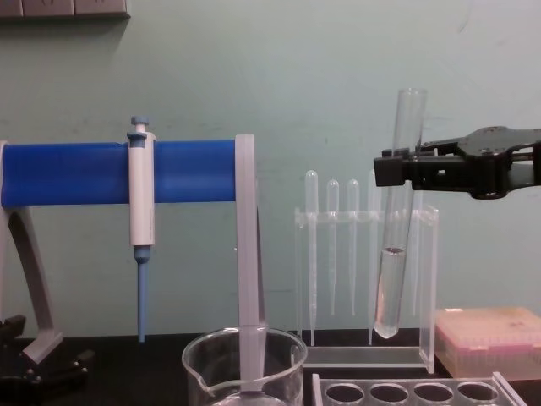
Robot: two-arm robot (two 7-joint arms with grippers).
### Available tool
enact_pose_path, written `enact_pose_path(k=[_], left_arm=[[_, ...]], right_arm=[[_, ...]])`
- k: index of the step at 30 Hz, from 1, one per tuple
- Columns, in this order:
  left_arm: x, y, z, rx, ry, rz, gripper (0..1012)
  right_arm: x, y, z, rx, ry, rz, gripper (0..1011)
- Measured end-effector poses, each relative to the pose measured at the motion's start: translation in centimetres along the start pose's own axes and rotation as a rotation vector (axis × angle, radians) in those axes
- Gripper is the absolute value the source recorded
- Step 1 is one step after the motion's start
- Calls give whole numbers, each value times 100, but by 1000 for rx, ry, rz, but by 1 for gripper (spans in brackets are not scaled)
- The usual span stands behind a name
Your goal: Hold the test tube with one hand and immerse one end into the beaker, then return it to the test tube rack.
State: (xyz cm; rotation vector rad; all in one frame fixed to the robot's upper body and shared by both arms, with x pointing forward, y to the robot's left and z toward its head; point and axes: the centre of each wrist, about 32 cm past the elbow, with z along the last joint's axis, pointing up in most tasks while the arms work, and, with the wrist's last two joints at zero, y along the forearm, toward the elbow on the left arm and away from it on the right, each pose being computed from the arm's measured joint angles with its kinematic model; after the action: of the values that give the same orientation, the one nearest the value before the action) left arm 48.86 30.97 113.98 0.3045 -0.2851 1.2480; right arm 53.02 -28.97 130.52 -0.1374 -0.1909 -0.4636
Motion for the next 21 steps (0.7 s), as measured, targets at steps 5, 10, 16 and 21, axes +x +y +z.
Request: enact_pose_path(k=[5,10,16,21], left_arm=[[0,0,0,0,0,0,1000],[0,0,0,0,0,0,1000],[0,0,0,0,0,0,1000],[0,0,0,0,0,0,1000]], right_arm=[[0,0,0,0,0,0,236],[0,0,0,0,0,0,236],[0,0,0,0,0,0,236],[0,0,0,0,0,0,236]])
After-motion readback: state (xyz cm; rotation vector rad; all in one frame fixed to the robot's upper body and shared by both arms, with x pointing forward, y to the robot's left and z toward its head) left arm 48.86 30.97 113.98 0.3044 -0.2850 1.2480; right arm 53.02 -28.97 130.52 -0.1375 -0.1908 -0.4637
